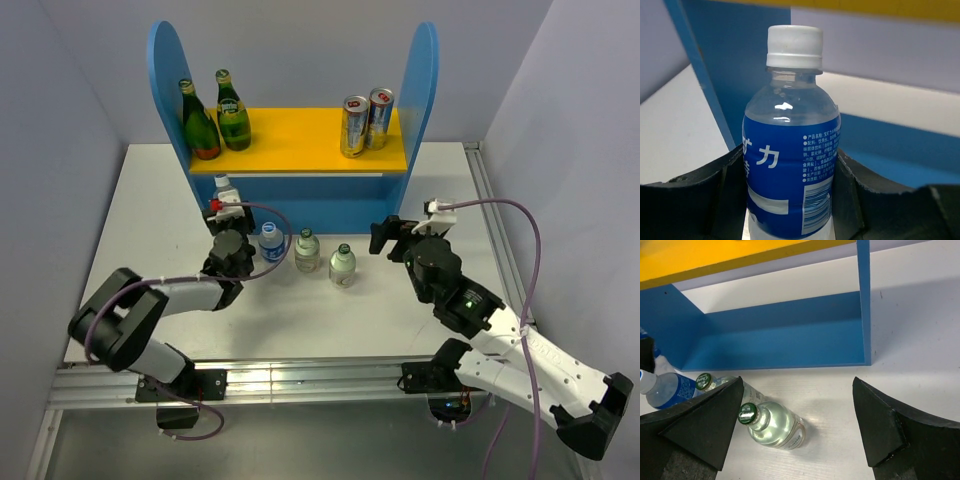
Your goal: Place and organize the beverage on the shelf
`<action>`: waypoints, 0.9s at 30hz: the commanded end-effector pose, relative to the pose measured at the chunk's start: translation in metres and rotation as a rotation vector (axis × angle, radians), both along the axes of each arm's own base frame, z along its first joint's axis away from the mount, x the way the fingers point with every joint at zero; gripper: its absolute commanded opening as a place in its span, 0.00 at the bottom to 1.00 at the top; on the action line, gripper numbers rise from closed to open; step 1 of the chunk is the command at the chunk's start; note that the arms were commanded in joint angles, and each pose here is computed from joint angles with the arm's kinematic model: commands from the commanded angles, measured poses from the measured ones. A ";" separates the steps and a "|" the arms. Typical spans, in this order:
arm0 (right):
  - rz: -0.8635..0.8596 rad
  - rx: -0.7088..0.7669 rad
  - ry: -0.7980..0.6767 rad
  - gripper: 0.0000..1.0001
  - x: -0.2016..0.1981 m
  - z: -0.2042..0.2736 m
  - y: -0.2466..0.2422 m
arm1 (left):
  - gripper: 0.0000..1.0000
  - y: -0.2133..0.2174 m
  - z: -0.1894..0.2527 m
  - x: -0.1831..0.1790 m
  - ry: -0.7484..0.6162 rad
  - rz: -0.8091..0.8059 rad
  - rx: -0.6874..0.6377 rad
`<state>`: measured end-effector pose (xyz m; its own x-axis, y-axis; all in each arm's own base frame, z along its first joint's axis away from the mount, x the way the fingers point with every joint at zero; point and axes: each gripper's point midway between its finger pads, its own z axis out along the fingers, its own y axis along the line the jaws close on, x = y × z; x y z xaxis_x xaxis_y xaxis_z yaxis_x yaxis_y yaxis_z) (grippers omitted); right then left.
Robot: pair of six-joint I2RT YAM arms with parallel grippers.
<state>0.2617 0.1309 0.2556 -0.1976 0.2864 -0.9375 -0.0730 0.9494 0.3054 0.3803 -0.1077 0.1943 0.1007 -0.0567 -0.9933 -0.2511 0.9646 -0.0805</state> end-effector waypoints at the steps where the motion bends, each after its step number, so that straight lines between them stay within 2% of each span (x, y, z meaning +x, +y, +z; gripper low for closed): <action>1: 0.009 0.023 -0.024 0.96 0.003 0.006 0.006 | 0.00 0.000 0.080 0.004 -0.369 -0.045 -0.069; 4: 0.012 0.017 -0.015 0.96 0.004 0.003 0.007 | 0.00 -0.002 0.064 0.016 -0.358 -0.041 -0.046; 6: 0.013 0.016 -0.012 0.96 0.005 0.002 0.009 | 0.00 0.000 0.067 0.018 -0.411 -0.039 -0.078; 12: 0.021 0.006 0.001 0.96 0.006 -0.005 0.011 | 0.00 -0.006 0.050 0.025 -0.417 -0.066 -0.120; 17: 0.043 0.014 -0.009 0.95 0.005 -0.005 0.015 | 0.00 -0.002 0.056 0.006 -0.413 -0.053 -0.130; 20: 0.068 0.021 -0.022 0.95 0.005 -0.002 0.020 | 0.00 -0.002 0.058 -0.016 -0.384 -0.037 -0.078; 21: 0.080 0.028 -0.026 0.95 0.005 -0.001 0.023 | 0.00 -0.010 0.055 -0.026 -0.372 -0.077 -0.048; 23: 0.085 0.033 -0.029 0.95 0.005 -0.001 0.024 | 0.00 -0.013 0.063 -0.036 -0.402 -0.134 -0.066; 27: 0.114 0.037 -0.040 0.94 0.003 0.002 0.028 | 0.00 -0.001 0.061 -0.044 -0.415 -0.142 -0.124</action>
